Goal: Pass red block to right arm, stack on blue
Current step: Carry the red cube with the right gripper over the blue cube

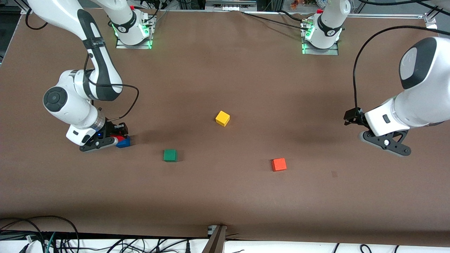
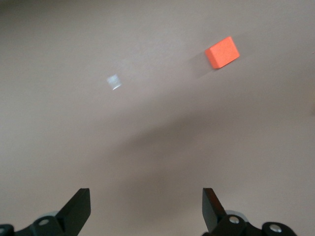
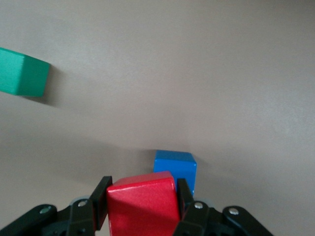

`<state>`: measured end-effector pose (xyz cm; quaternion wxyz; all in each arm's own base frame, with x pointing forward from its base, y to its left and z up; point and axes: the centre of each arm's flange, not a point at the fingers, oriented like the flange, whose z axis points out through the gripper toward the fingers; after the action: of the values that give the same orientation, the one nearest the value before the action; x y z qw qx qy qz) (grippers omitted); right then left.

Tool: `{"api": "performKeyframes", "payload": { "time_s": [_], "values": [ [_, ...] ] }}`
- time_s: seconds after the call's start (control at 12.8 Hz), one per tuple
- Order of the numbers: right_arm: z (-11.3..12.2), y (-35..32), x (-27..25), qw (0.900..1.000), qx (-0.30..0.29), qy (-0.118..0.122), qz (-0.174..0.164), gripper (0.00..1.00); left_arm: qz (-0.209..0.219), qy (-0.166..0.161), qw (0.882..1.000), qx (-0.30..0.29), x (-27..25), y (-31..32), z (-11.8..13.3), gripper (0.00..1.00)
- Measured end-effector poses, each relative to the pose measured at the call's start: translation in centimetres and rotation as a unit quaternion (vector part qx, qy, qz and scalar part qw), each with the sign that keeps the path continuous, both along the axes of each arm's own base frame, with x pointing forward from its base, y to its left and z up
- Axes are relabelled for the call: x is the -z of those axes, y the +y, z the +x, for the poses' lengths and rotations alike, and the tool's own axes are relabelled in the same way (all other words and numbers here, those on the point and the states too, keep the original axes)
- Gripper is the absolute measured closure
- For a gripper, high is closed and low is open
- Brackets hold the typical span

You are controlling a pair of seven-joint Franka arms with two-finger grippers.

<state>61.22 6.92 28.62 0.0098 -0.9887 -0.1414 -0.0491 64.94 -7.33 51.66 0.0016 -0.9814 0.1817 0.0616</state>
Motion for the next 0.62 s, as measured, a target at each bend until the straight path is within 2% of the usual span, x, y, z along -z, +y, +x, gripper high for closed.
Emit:
{"api": "performKeyframes", "payload": {
  "time_s": [0.16,0.39,0.62],
  "values": [
    [-0.8,-0.4,1.1,1.000,0.003,-0.013,-0.002,0.42,0.010,-0.006,1.000,-0.012,-2.8,0.3,-1.2,0.00],
    [-1.0,-1.0,1.6,1.000,0.008,-0.028,-0.005,0.42,0.028,-0.035,0.998,-0.052,-8.0,3.8,-3.6,0.00],
    [-1.2,-1.2,1.8,0.999,0.010,-0.037,-0.006,0.42,0.031,-0.048,0.992,-0.110,-9.4,5.8,-6.6,0.00]
  ]
}}
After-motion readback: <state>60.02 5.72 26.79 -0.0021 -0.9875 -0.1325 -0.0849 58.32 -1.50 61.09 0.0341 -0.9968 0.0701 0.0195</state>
